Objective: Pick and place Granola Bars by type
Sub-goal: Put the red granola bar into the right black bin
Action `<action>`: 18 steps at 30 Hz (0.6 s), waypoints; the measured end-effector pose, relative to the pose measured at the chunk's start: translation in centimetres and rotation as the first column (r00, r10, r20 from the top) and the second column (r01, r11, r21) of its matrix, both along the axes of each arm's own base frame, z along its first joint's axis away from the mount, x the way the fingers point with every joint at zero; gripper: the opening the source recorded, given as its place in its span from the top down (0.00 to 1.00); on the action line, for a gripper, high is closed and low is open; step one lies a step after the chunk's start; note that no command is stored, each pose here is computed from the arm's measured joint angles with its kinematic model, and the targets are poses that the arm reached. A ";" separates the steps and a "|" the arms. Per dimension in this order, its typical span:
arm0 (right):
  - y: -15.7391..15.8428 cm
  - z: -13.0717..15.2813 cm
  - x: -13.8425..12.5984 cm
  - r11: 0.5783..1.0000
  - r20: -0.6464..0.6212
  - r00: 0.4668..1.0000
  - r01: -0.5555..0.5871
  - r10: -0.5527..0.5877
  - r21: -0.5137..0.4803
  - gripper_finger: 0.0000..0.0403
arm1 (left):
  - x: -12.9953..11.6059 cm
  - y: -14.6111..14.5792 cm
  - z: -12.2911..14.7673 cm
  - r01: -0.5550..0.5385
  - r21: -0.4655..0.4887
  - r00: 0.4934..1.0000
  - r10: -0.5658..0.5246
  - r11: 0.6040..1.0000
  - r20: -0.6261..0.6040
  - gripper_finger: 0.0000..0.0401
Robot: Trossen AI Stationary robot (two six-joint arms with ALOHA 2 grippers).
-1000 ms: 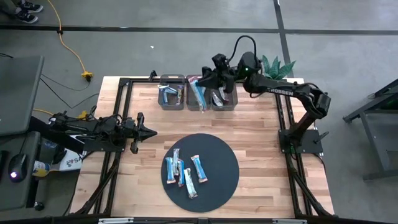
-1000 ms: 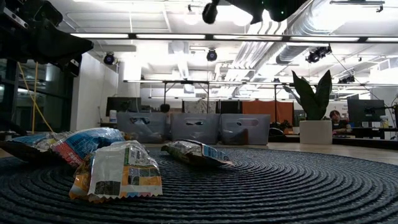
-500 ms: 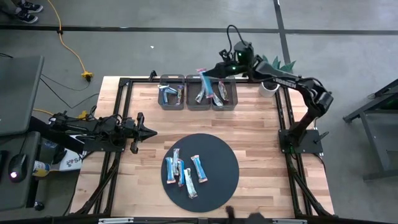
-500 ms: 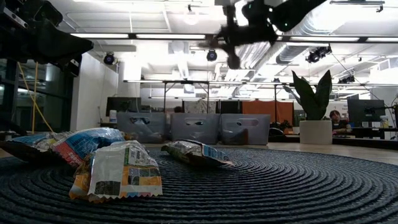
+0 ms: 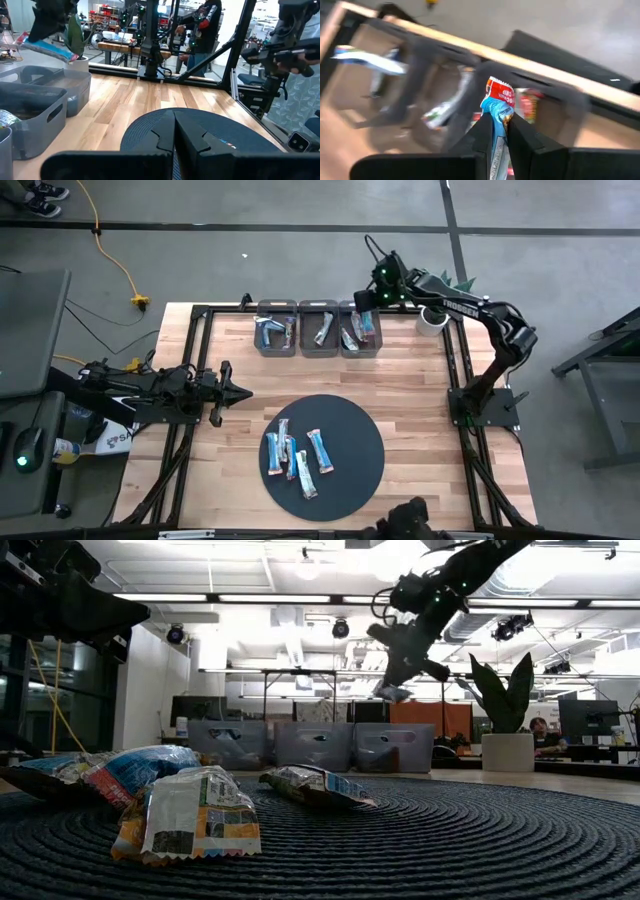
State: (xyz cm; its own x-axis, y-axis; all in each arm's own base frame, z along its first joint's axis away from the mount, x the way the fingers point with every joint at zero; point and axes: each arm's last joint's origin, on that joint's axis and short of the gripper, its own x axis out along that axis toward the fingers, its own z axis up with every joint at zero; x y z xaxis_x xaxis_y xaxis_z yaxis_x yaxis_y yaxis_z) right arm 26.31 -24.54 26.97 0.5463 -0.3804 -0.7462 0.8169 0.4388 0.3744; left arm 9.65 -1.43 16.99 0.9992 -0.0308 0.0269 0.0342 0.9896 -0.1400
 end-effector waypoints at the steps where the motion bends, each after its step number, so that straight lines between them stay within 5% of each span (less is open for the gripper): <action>1: 0.0 -0.2 0.0 1.000 -0.021 1.000 0.006 -0.006 -0.006 0.92 | 0.0 0.0 0.0 0.000 0.000 1.000 0.000 1.000 0.000 1.00; 10: -0.1 -4.5 2.4 0.999 -0.134 0.991 -0.009 0.015 0.041 0.92 | 0.0 0.0 0.0 0.000 0.000 1.000 0.000 1.000 0.000 1.00; 18: -0.8 -6.2 3.2 0.997 -0.112 0.993 0.034 -0.026 0.068 0.92 | 0.0 0.0 0.0 0.000 0.000 1.000 0.000 1.000 0.000 1.00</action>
